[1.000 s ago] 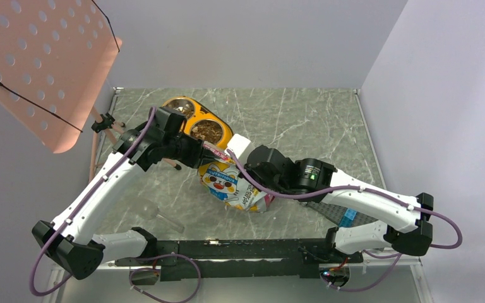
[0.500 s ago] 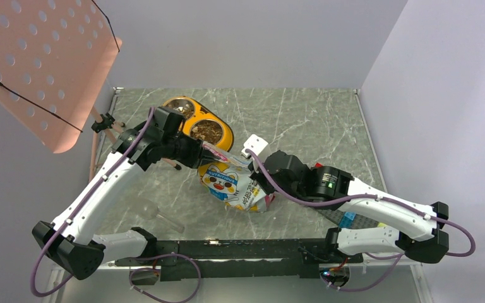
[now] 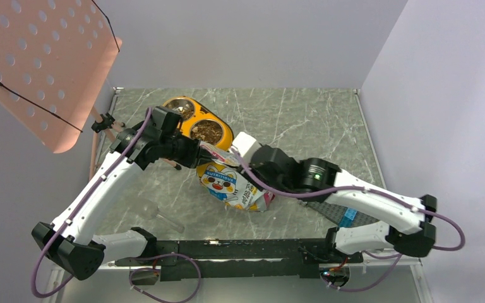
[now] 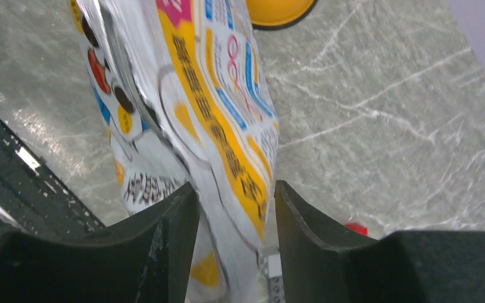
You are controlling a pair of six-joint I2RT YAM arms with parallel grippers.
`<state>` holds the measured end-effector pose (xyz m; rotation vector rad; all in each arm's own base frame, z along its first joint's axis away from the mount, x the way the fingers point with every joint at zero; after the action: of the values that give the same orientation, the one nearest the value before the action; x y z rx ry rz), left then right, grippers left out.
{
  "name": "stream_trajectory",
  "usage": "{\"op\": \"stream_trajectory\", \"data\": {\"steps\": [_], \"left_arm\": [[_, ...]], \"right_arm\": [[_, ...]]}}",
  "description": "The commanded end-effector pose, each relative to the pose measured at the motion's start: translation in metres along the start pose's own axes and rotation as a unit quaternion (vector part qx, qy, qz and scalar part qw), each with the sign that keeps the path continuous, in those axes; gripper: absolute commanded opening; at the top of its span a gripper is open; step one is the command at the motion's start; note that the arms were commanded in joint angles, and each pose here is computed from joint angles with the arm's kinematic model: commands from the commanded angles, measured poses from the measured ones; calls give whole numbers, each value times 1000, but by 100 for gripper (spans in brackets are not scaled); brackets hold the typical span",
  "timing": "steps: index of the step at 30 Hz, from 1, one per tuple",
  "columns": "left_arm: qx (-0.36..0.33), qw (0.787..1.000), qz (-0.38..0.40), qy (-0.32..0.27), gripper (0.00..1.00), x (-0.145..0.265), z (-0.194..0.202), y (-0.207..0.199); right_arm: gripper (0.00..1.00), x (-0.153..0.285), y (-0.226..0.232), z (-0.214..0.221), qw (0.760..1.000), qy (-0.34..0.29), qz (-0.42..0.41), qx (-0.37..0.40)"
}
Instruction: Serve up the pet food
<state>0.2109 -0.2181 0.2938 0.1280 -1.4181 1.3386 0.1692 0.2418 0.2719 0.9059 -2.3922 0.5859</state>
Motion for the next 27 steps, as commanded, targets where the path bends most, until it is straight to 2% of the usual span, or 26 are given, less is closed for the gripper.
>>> {"op": "stream_trajectory", "data": {"steps": [1, 5, 12, 13, 14, 15, 16, 18, 20, 23, 24, 26, 27], "left_arm": [[19, 999, 21, -36, 0, 17, -10, -5], [22, 999, 20, -37, 0, 19, -10, -5], [33, 998, 36, -29, 0, 19, -8, -12], [32, 998, 35, -29, 0, 19, -8, -12], [32, 998, 34, -29, 0, 19, -8, -12], [32, 999, 31, -30, 0, 19, -8, -12], [33, 999, 29, -30, 0, 19, -8, -10], [37, 998, 28, -33, 0, 17, -10, -8], [40, 998, 29, -36, 0, 15, -12, -6], [44, 998, 26, -35, 0, 13, -12, -4], [43, 998, 25, -35, 0, 13, -13, -3], [41, 998, 25, -36, 0, 13, -13, -4], [41, 998, 25, -37, 0, 14, -13, -4]], "right_arm": [[51, -16, 2, -46, 998, -29, 30, 51], [53, -29, 10, -73, 995, -42, 51, 71], [53, -51, 16, -59, 989, -5, 92, 115], [48, -51, 10, -58, 987, -6, 112, 113], [30, -49, 4, -57, 984, -8, 134, 114], [2, -46, -2, -55, 982, -7, 150, 119], [0, -43, -4, -51, 982, -3, 147, 122], [0, -35, 2, -53, 991, -22, 84, 102], [0, -24, 0, -58, 995, -43, 71, 64], [0, -21, -8, -47, 999, -24, 31, 14], [4, -20, -10, -42, 999, -21, 25, 10], [28, -17, -9, -31, 999, -20, 15, 20], [31, -17, -10, -25, 999, -17, 15, 23]]}}
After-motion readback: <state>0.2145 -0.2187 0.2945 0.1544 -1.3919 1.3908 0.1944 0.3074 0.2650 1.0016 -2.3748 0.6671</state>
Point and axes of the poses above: each gripper's point midway between its finger pads, its own x axis back along the fingers, its own y axis along the line the jaws close on, z = x × y, the point moved 2 cm from there along x, back along the fingers, and after that the axes turned 4 degrees about -x, right-handed, at the moved point
